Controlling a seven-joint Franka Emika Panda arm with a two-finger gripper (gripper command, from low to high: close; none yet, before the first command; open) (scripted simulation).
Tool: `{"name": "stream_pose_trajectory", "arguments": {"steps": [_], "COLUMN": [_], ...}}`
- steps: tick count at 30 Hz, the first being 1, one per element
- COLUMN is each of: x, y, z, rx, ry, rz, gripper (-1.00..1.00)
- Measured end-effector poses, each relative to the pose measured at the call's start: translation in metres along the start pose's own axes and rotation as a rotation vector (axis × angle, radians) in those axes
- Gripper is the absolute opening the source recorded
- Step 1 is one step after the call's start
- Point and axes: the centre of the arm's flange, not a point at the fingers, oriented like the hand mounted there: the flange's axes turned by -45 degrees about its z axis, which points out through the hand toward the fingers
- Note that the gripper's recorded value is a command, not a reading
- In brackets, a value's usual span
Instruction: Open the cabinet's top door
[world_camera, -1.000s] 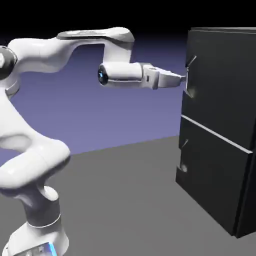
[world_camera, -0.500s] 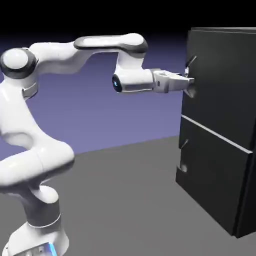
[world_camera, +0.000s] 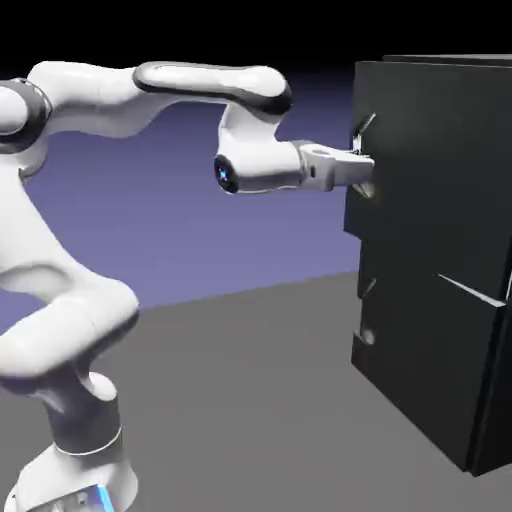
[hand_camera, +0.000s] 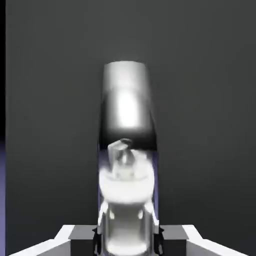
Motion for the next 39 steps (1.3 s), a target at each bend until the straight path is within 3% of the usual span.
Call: {"name": "stream_pose_trajectory", "arguments": {"steps": [19, 39], "x": [0.000, 0.000], "y": [0.094, 0.256], "z": [-0.125, -0.203], "rx": [0.445, 0.957], "ry": [-0.001, 0.000], "rz": [0.001, 0.001], "gripper": [-1.00, -1.00]}}
